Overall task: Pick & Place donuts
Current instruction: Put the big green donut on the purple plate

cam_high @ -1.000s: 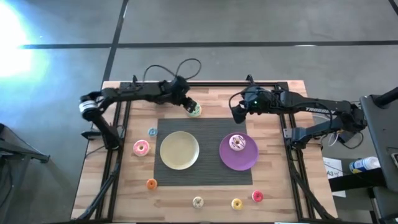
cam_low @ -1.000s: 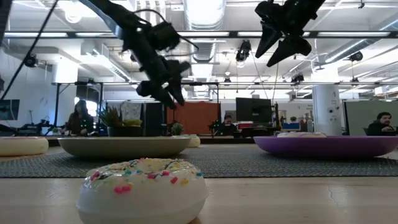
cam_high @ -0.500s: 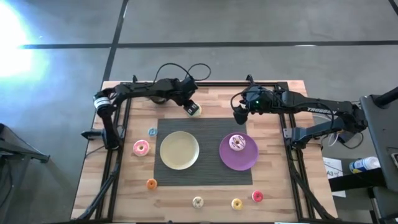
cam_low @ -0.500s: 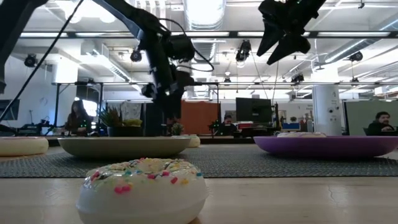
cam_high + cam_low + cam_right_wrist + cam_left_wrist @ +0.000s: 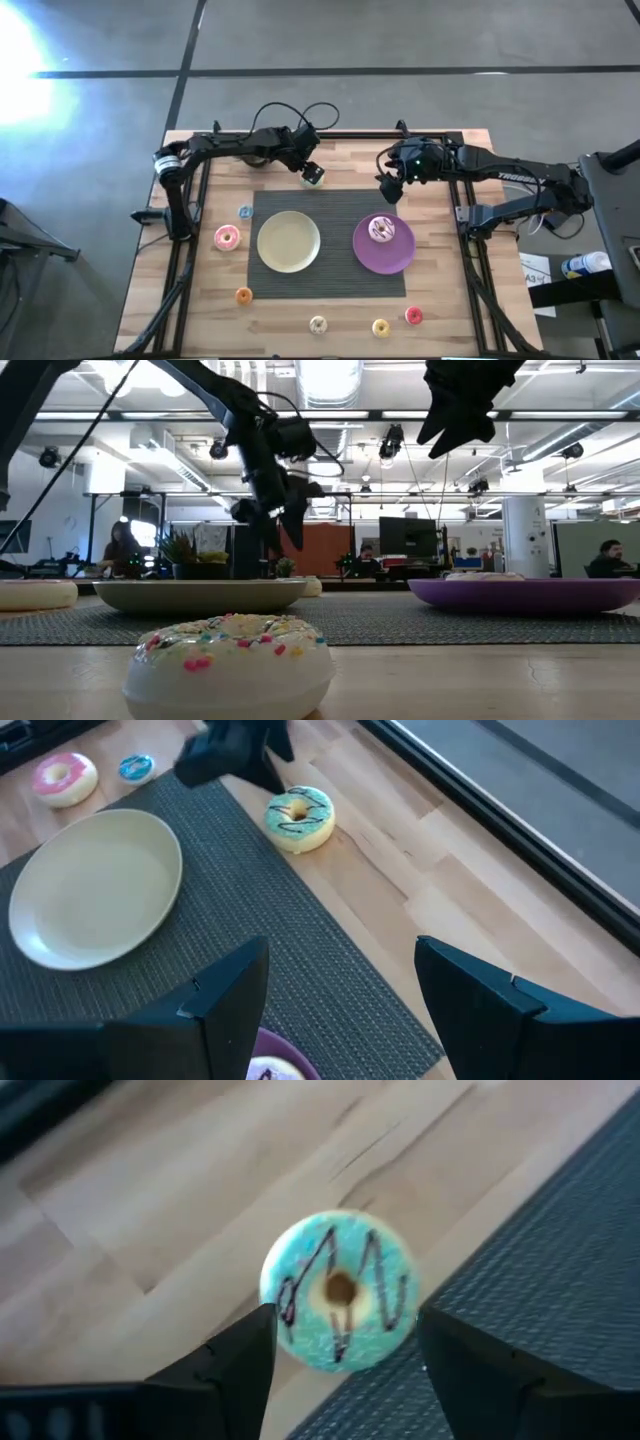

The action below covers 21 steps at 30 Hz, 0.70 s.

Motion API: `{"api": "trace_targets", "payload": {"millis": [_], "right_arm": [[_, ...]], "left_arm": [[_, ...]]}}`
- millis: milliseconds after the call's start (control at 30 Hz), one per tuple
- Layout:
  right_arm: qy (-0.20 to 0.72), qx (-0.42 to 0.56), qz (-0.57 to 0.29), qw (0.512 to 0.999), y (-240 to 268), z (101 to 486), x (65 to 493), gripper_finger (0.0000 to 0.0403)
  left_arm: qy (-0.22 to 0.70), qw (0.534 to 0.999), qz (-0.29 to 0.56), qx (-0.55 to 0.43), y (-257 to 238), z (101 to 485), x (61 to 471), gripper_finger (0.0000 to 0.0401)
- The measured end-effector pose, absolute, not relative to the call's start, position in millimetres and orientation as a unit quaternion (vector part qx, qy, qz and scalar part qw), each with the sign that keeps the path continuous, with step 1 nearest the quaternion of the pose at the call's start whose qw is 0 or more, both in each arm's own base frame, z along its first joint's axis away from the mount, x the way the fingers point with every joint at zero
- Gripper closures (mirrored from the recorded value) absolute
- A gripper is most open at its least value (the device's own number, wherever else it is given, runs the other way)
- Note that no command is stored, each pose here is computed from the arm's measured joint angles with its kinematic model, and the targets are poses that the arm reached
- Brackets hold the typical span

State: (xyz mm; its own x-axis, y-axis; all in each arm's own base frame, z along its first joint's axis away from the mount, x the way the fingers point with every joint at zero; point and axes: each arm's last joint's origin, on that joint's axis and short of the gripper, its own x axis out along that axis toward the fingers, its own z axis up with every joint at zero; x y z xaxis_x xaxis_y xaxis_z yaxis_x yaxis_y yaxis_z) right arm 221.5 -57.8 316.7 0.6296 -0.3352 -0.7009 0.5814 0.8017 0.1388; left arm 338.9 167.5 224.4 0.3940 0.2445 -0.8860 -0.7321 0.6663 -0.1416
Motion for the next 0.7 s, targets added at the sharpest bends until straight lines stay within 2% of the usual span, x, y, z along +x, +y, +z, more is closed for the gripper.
{"api": "trace_targets", "payload": {"millis": [233, 700], "right_arm": [[0.338, 0.192, -0.266, 0.882, -58, 318, 220, 0.0161], [0.323, 0.210, -0.302, 0.872, -60, 318, 219, 0.0161]], "left_arm": [[0.472, 0.768, 0.328, -0.284, 187, 207, 334, 0.0182], [0.506, 0.748, 0.288, -0.319, 195, 171, 340, 0.0188]]}}
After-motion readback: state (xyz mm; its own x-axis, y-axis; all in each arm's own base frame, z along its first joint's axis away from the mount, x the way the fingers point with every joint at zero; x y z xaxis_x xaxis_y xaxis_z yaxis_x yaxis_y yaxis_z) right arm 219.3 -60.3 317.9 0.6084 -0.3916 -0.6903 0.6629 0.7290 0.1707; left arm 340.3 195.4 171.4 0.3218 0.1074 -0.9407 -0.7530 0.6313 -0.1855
